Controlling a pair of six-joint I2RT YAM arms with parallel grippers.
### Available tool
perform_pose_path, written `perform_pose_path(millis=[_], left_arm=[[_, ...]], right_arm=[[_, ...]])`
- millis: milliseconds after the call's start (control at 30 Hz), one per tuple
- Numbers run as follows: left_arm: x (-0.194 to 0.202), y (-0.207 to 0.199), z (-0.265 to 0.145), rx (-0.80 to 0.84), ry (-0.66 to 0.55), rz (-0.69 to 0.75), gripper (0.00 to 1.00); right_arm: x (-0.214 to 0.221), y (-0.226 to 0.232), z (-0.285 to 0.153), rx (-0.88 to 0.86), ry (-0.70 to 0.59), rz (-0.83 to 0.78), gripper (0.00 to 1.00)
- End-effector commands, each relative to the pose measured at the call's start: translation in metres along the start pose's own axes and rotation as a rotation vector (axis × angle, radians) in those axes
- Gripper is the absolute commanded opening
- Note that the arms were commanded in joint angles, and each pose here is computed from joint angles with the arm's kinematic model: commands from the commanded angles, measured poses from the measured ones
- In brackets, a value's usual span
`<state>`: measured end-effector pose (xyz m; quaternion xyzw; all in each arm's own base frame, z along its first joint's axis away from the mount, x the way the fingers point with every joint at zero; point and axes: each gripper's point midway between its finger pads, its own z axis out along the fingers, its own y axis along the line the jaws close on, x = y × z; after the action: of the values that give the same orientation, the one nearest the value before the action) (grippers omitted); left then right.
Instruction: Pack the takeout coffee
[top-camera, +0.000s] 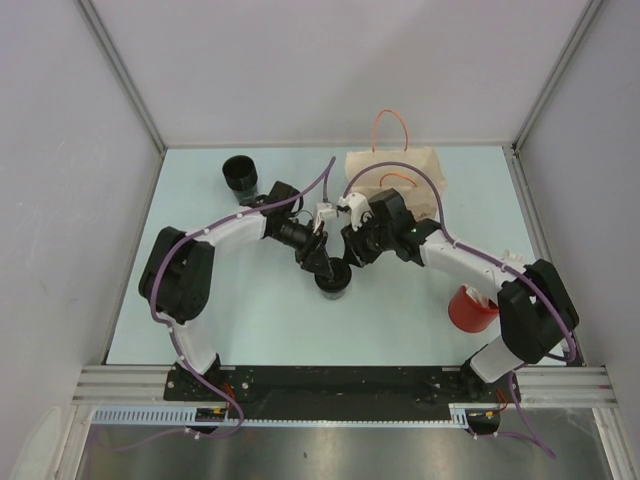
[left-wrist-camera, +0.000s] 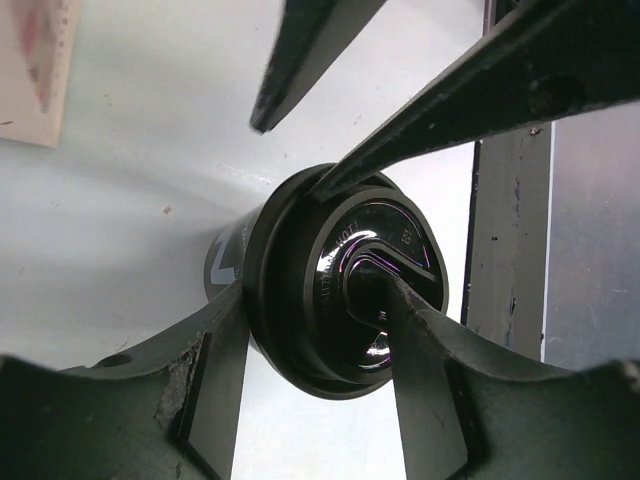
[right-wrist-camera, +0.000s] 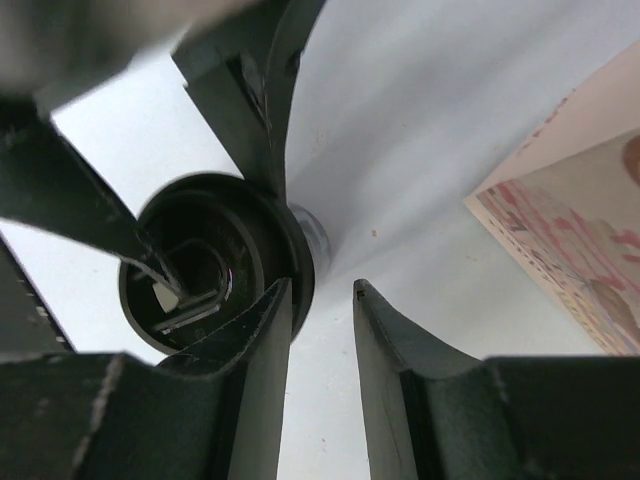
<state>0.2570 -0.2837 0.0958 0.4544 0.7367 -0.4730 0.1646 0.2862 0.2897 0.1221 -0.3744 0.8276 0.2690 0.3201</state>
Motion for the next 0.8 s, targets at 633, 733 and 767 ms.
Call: perform_pose_path(millis=[633, 733, 767], left_arm=[[0.065, 0.036, 0.016, -0.164, 0.23, -0.007, 0.52], [0.067, 0.038, 0.014, -0.183, 0.24, -0.008, 0.52], [0.067, 0.039, 0.013, -0.192, 0.243, -0.006, 0.52]], right_arm=[[0.016, 0.006, 0.017, -0.057, 0.066, 0.0, 0.38], [0.026, 0.009, 0.022, -0.037, 0.103, -0.023, 0.38], [0.032, 0.009, 0.025, -0.033, 0.124, -0.027, 0.38]])
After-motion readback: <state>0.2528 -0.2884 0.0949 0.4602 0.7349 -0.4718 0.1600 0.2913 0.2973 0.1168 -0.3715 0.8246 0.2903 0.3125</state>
